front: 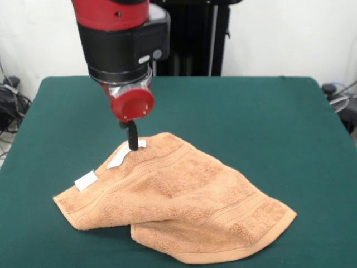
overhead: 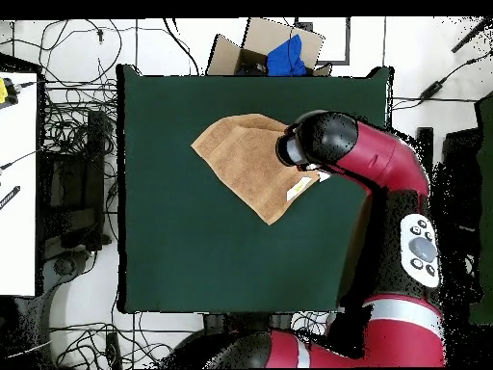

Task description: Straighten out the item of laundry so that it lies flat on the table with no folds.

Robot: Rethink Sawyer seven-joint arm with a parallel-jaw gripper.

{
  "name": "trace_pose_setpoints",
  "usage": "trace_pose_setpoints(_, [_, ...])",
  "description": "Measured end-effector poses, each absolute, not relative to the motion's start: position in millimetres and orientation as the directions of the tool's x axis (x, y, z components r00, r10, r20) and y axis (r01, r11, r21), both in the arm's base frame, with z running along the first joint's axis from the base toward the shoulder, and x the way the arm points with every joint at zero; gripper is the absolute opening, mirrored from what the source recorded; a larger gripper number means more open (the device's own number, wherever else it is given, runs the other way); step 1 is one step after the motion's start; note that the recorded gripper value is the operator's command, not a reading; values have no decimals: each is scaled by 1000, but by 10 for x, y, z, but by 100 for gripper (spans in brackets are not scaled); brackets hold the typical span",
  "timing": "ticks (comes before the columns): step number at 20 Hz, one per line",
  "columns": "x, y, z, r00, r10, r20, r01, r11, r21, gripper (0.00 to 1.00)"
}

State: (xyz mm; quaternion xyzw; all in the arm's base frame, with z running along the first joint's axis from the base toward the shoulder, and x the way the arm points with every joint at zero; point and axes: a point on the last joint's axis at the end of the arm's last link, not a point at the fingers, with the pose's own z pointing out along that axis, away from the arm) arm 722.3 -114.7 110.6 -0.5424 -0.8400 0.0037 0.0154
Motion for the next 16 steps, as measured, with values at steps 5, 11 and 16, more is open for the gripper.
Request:
trace_pose_setpoints(5, [7342, -1104, 1332, -422, 906, 23, 906, 422, -21, 100])
trace_pose_setpoints(11, [7499, -973, 1510, -443, 897, 5, 897, 443, 1, 100])
trace_pose_setpoints(16, [7589, -869, 1573, -455, 891, -5, 890, 455, 17, 100])
